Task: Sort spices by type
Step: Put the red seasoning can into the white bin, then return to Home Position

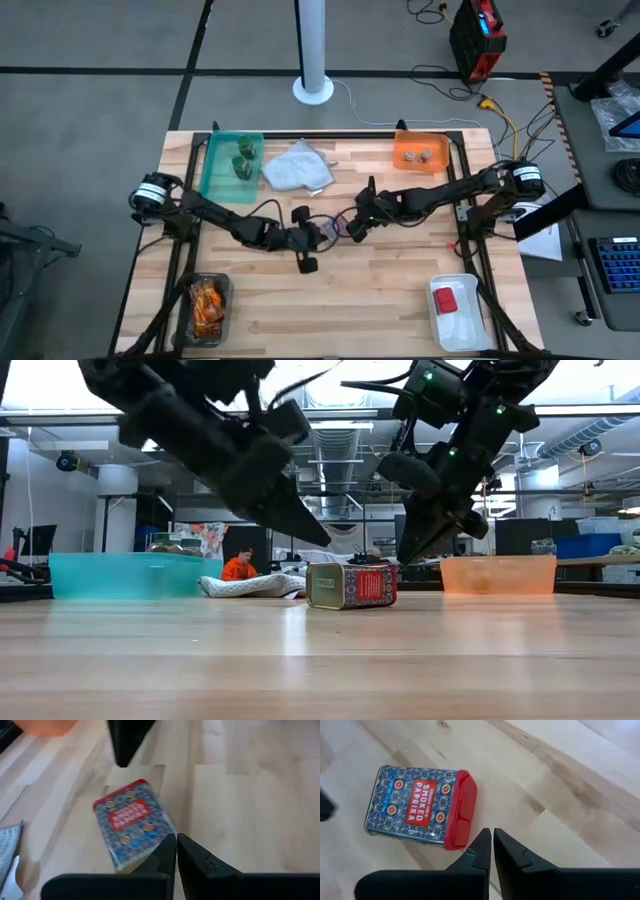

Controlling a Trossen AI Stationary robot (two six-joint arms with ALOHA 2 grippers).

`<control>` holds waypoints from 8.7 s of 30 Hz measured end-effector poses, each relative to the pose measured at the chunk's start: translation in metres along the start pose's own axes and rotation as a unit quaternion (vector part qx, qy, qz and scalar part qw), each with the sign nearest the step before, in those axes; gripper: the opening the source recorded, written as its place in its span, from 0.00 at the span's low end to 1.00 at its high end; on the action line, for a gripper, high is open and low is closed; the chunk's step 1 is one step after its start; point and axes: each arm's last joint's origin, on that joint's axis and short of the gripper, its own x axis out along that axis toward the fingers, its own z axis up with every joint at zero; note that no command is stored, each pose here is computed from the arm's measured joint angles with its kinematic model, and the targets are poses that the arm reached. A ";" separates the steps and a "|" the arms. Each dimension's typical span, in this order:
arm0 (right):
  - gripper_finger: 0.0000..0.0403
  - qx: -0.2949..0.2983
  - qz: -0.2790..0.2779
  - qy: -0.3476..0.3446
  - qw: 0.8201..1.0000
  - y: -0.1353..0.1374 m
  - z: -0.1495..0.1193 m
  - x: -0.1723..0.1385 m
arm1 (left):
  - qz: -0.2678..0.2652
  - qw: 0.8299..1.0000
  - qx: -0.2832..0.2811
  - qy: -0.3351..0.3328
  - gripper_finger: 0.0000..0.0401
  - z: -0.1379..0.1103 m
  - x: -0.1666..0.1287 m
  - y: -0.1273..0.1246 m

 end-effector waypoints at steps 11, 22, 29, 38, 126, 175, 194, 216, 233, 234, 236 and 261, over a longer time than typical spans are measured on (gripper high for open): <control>0.03 0.001 -0.008 -0.012 1.000 -0.002 0.003 0.001 | 0.027 0.999 -0.020 0.003 0.00 -0.010 0.024 0.015; 0.03 0.007 0.019 -0.004 1.000 -0.005 0.009 -0.005 | 0.040 0.999 -0.023 0.011 0.00 -0.022 0.026 0.007; 0.18 -0.002 0.101 0.030 0.994 -0.009 0.019 -0.018 | 0.047 0.998 -0.028 -0.033 0.00 -0.040 0.017 -0.002; 0.56 0.001 0.178 0.031 0.984 -0.004 0.028 -0.009 | 0.009 0.996 -0.044 -0.079 0.00 -0.075 0.001 -0.002; 0.49 -0.150 -0.021 0.207 0.967 0.119 0.043 -0.021 | 0.000 0.973 -0.017 -0.231 0.00 -0.016 -0.116 -0.005; 0.49 0.212 -0.329 0.229 0.891 0.094 -0.202 -0.228 | -0.031 0.962 0.165 -0.215 0.00 0.099 -0.138 0.014; 0.49 0.202 -0.341 0.220 0.891 0.071 -0.230 -0.184 | -0.030 0.962 0.165 -0.214 0.00 0.099 -0.138 0.014; 0.80 0.217 -0.362 0.257 0.869 0.062 -0.237 -0.174 | -0.031 0.964 0.166 -0.207 0.00 0.097 -0.137 0.014; 0.67 0.235 -0.327 0.226 0.887 0.091 -0.200 -0.227 | -0.033 0.965 0.159 -0.207 0.00 0.097 -0.137 0.014; 0.66 0.234 -0.306 0.207 0.900 0.094 -0.196 -0.230 | -0.033 0.965 0.158 -0.206 0.00 0.097 -0.137 0.014; 0.64 0.222 -0.246 0.158 0.930 0.101 -0.188 -0.235 | -0.034 0.966 0.156 -0.204 0.00 0.097 -0.137 0.014; 0.58 -0.412 0.015 -0.318 0.854 0.199 -0.049 -0.194 | -0.336 0.892 0.143 -0.267 0.00 0.095 -0.149 -0.020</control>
